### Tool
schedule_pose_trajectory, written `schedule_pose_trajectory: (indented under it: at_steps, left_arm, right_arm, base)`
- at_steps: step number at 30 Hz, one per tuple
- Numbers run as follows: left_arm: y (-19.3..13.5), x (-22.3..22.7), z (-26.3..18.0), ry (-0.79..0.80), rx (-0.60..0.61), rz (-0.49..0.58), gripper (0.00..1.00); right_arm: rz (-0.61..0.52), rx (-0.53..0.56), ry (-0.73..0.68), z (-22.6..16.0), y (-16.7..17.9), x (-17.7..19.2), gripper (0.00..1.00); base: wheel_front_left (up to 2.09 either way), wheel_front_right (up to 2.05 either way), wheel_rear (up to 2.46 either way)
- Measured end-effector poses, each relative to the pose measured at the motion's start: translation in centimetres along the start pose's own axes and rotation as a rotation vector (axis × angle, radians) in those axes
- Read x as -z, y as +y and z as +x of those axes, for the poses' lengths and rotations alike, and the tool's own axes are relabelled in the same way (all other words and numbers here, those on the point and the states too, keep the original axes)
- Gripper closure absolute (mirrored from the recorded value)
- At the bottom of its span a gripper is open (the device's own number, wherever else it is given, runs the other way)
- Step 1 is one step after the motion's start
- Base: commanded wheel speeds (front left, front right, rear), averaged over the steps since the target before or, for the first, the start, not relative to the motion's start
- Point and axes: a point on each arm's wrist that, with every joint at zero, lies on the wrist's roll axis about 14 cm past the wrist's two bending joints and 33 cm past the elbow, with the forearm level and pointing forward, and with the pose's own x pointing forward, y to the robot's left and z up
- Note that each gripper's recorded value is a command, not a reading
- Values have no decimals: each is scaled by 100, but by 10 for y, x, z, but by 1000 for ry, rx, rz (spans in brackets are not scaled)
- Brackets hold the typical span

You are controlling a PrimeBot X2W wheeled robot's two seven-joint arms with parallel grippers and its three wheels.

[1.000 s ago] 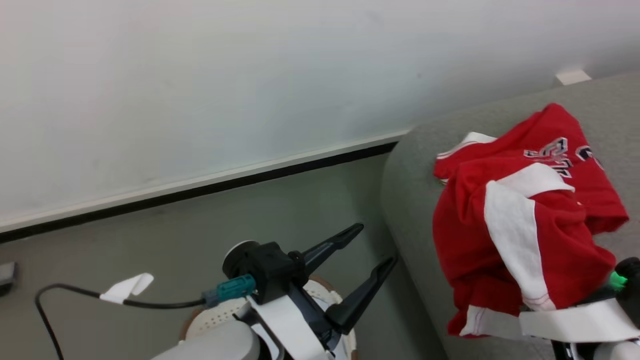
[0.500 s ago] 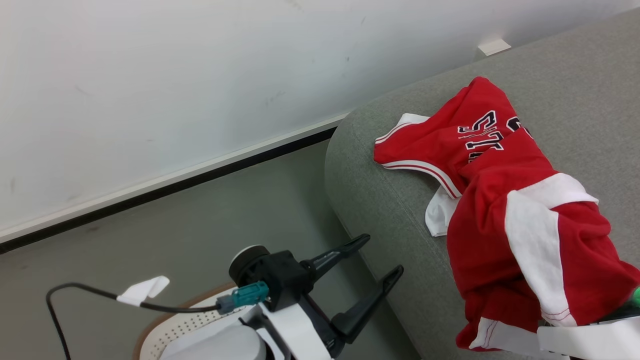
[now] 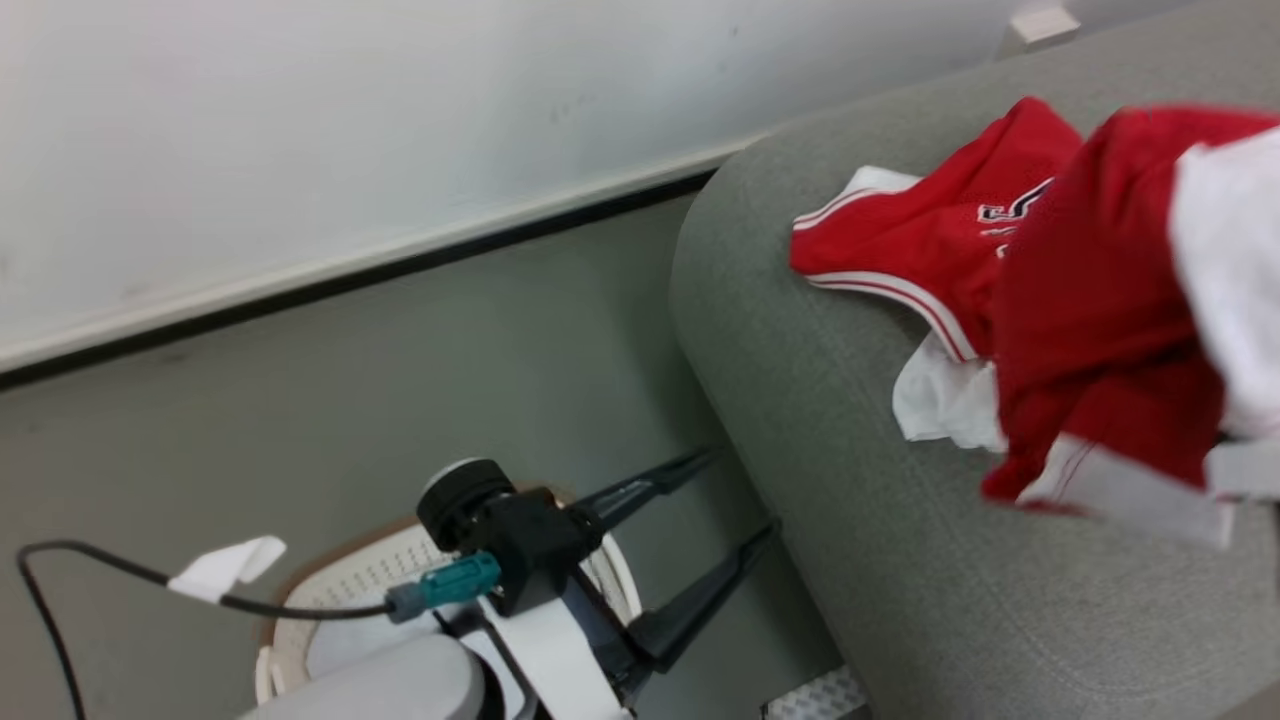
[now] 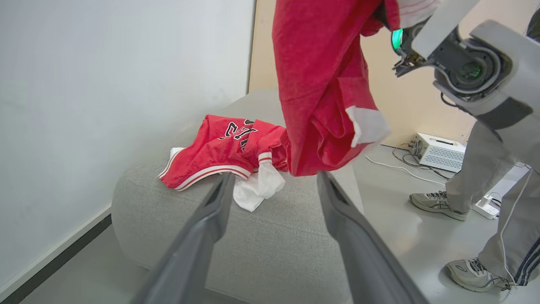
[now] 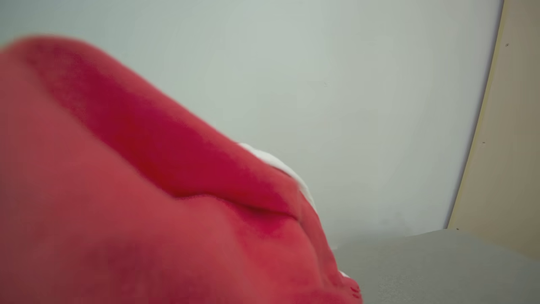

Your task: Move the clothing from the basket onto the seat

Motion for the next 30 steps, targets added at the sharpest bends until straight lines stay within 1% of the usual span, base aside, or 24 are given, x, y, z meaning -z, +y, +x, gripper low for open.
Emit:
schedule_pose_trajectory:
  at_steps: [4,7,11,13,15,17,20,21,23,25,27,28,30]
  left_arm:
    - [23,8,-15,7,-35,-21,0]
    - [42,19,-29,21,-68,-40,0]
    - [69,35,-49,42,-120,-63,0]
    - [82,44,-61,52,-151,-75,0]
    - [96,55,-74,65,-185,-86,0]
    - [109,66,-87,80,-219,-100,0]
    - [122,82,-104,97,-262,-124,0]
    - [125,86,-109,101,-276,-134,0]
    - [129,93,-118,110,-299,-150,0]
    - [132,99,-127,120,-324,-160,0]
    - [135,102,-133,125,-346,-169,0]
    - [136,104,-136,130,-356,-171,0]
    - [138,104,-139,130,-369,-169,0]
  right_arm:
    - [-23,23,20,42,-10,0,100]
    - [-82,39,56,73,-19,5,100]
    - [-139,115,82,108,-43,12,100]
    - [-188,154,93,123,-55,16,100]
    - [-218,188,130,134,-64,31,100]
    - [-276,207,224,140,-69,62,100]
    - [-352,255,371,138,-84,110,100]
    - [-395,266,419,135,-89,124,100]
    - [-436,284,523,126,-95,155,100]
    - [-447,297,644,109,-98,190,100]
    - [-447,304,799,84,-96,227,100]
    - [-443,300,850,72,-93,240,100]
    - [-458,304,920,58,-93,251,100]
  base:
    - [0,0,0]
    - [0,0,0]
    - [0,0,0]
    - [0,0,0]
    - [0,0,0]
    - [0,0,0]
    - [0,0,0]
    - [0,0,0]
    - [0,0,0]
    - [0,0,0]
    - [0,0,0]
    - [0,0,0]
    - [0,0,0]
